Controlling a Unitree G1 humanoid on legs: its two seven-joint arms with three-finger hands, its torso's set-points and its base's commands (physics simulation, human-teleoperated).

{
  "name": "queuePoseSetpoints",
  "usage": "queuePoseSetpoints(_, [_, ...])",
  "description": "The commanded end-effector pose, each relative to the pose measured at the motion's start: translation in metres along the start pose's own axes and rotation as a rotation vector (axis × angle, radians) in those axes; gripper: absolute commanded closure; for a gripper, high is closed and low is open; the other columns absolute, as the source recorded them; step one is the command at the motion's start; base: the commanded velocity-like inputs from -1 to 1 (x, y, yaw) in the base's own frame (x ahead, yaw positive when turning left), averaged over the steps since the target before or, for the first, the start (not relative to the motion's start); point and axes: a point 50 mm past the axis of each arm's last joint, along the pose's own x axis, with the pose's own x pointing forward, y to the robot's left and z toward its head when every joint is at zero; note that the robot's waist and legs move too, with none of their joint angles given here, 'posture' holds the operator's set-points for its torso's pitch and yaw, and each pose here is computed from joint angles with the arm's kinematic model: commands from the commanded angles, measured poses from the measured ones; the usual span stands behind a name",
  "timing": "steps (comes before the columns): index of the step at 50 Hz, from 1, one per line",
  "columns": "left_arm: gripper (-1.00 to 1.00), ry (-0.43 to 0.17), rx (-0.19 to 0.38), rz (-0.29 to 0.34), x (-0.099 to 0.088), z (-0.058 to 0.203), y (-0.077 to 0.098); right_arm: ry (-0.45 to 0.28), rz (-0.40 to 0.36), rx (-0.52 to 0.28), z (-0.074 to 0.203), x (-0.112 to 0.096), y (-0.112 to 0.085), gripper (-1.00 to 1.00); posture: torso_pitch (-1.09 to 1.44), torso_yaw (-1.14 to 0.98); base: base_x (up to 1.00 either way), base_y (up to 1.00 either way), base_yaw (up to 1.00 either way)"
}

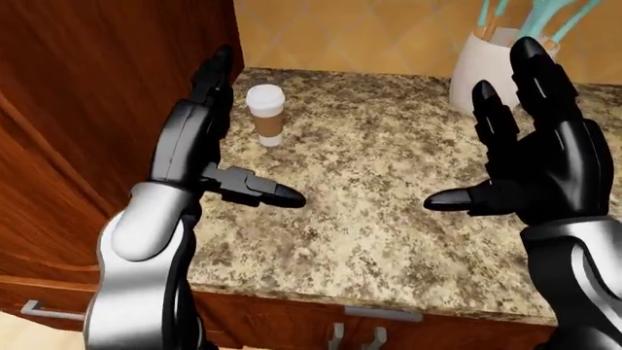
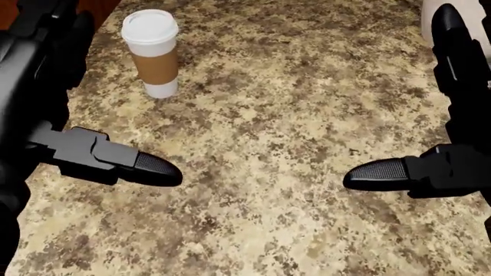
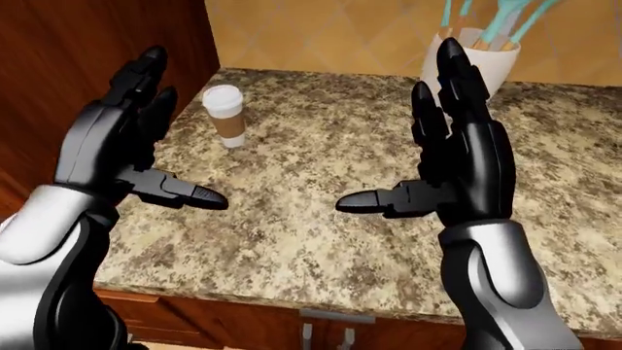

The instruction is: Move the drinks to the dining counter.

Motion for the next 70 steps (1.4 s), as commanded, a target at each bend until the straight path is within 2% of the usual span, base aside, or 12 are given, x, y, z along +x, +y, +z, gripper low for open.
queuePoseSetpoints(1, [-1.0,-0.087,0.021,0.052,-0.002,0.014,0.008,-0.092,0.027,-0.006,0.015,-0.002,0.004,-1.0,0.0,0.0,0.0,0.0,0.0])
queuePoseSetpoints(10, [-1.0,-0.083,0.029,0.058,0.001,0.015,0.009,-0.089,0.033,-0.012,0.014,-0.003,0.006,-1.0,0.0,0.0,0.0,0.0,0.0])
queuePoseSetpoints(16, [-1.0,-0.075,0.049,0.054,0.013,0.02,0.01,-0.091,0.031,-0.009,0.014,-0.003,0.005,-1.0,0.0,0.0,0.0,0.0,0.0])
queuePoseSetpoints(23, [-1.0,-0.039,0.079,0.049,0.039,0.023,0.013,-0.095,0.024,-0.008,0.015,-0.001,0.005,-1.0,0.0,0.0,0.0,0.0,0.0])
queuePoseSetpoints(27, [-1.0,-0.018,0.07,0.05,0.058,0.024,0.016,-0.097,0.023,-0.006,0.015,-0.002,0.005,-1.0,0.0,0.0,0.0,0.0,0.0])
queuePoseSetpoints(28, [-1.0,-0.006,0.044,0.036,0.063,0.023,0.015,-0.096,0.023,-0.007,0.015,-0.002,0.005,-1.0,0.0,0.0,0.0,0.0,0.0])
queuePoseSetpoints(37, [-1.0,0.081,0.072,0.039,0.096,-0.002,0.013,-0.095,0.026,-0.013,0.013,-0.002,0.006,-1.0,0.0,0.0,0.0,0.0,0.0])
queuePoseSetpoints(47, [-1.0,0.114,0.08,0.099,0.12,-0.02,0.021,-0.093,0.027,-0.015,0.012,-0.002,0.007,-1.0,0.0,0.0,0.0,0.0,0.0])
queuePoseSetpoints(54, [-1.0,0.157,0.055,0.096,0.139,-0.032,0.017,-0.091,0.028,-0.011,0.01,-0.001,0.007,-1.0,0.0,0.0,0.0,0.0,0.0])
queuePoseSetpoints(58, [-1.0,0.185,0.048,0.114,0.15,-0.041,0.021,-0.092,0.027,-0.01,0.01,-0.001,0.007,-1.0,0.0,0.0,0.0,0.0,0.0])
queuePoseSetpoints(62, [-1.0,0.197,0.045,0.142,0.155,-0.049,0.025,-0.099,0.026,-0.007,0.013,-0.002,0.006,-1.0,0.0,0.0,0.0,0.0,0.0])
queuePoseSetpoints(70, [-1.0,0.22,0.049,0.138,0.162,-0.057,0.021,-0.099,0.028,-0.01,0.013,-0.002,0.007,-1.0,0.0,0.0,0.0,0.0,0.0])
